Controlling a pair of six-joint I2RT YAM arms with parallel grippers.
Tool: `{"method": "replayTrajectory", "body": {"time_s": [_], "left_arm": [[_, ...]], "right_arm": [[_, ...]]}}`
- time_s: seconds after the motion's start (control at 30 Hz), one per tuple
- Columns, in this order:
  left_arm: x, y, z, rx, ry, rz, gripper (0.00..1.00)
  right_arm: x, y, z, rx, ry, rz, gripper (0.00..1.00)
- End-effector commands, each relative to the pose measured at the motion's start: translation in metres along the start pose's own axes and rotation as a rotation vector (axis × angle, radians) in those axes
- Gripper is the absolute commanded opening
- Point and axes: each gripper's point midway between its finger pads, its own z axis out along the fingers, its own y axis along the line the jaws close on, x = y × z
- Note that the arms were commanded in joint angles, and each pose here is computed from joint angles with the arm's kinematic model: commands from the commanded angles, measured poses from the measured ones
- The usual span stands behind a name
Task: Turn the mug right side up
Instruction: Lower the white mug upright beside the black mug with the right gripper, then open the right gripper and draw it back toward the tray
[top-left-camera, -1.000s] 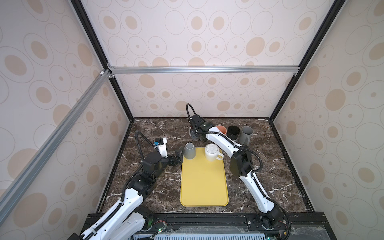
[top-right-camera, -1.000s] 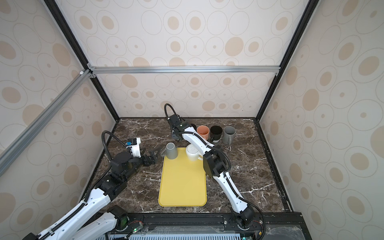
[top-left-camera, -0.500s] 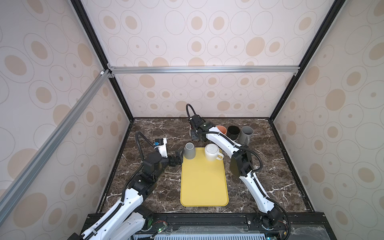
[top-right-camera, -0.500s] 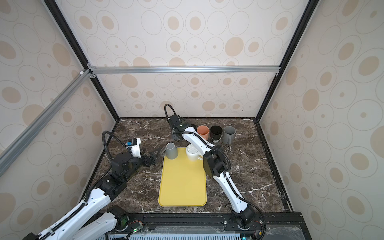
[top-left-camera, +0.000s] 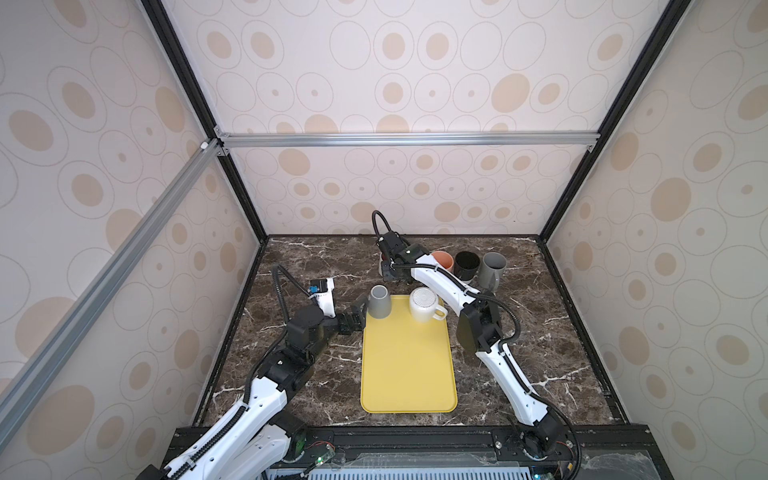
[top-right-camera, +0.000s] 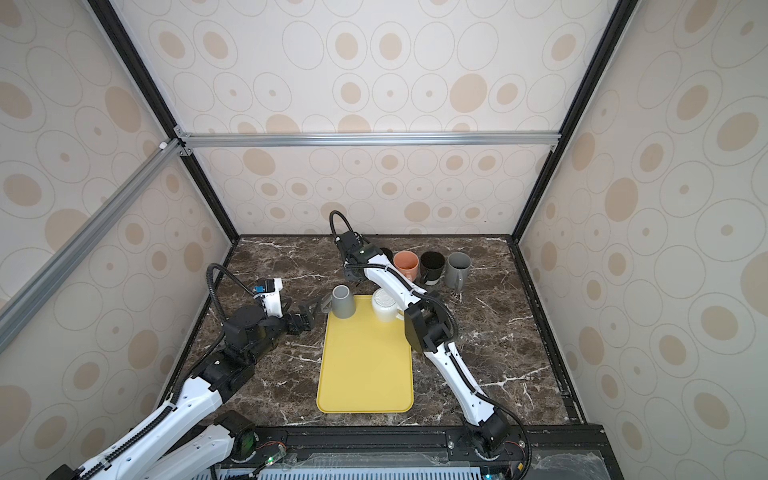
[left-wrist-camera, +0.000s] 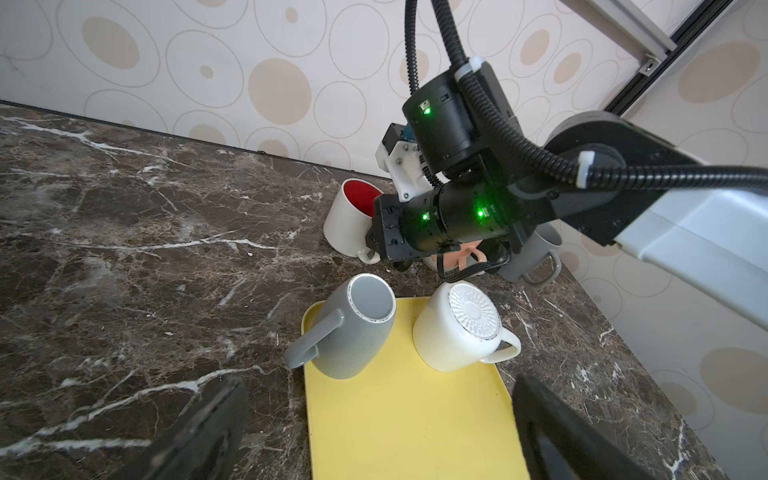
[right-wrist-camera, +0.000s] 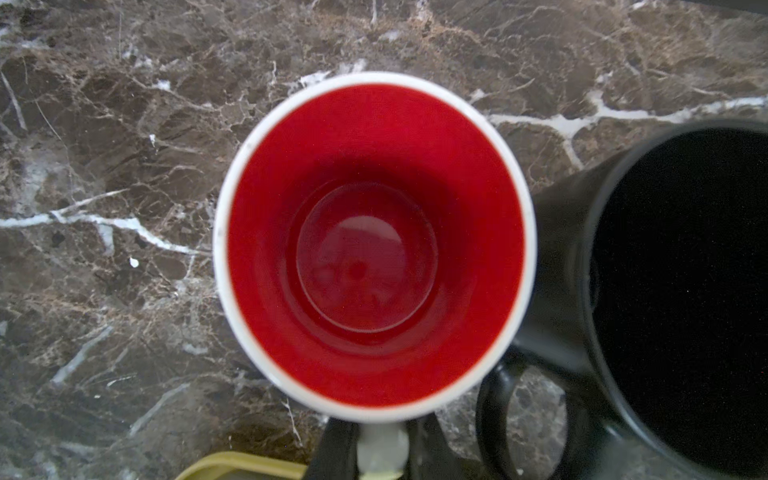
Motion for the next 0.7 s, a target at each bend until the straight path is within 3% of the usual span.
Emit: {"method": "replayTrajectory", "body": {"time_s": [0.0,0.3,0.67], "left_arm": [[-0.012,-0.002,-0.001,0.005,-0.039,0.009,1.0],[-0.012,-0.001,-0.002,0.005,-0.039,0.006,1.0],[-0.01,0.001,-0.002,0.0,-0.033,0.014,1.0]], "right_arm": [[-0.021,0.001,-0.014,-0.01,-0.06,0.032,0.08],[-0.021,0.002,-0.014,-0.019,-0.06,0.025,0.38],[-0.03,0.018,-0.035,-0.13,-0.106,0.012,0.4]]}}
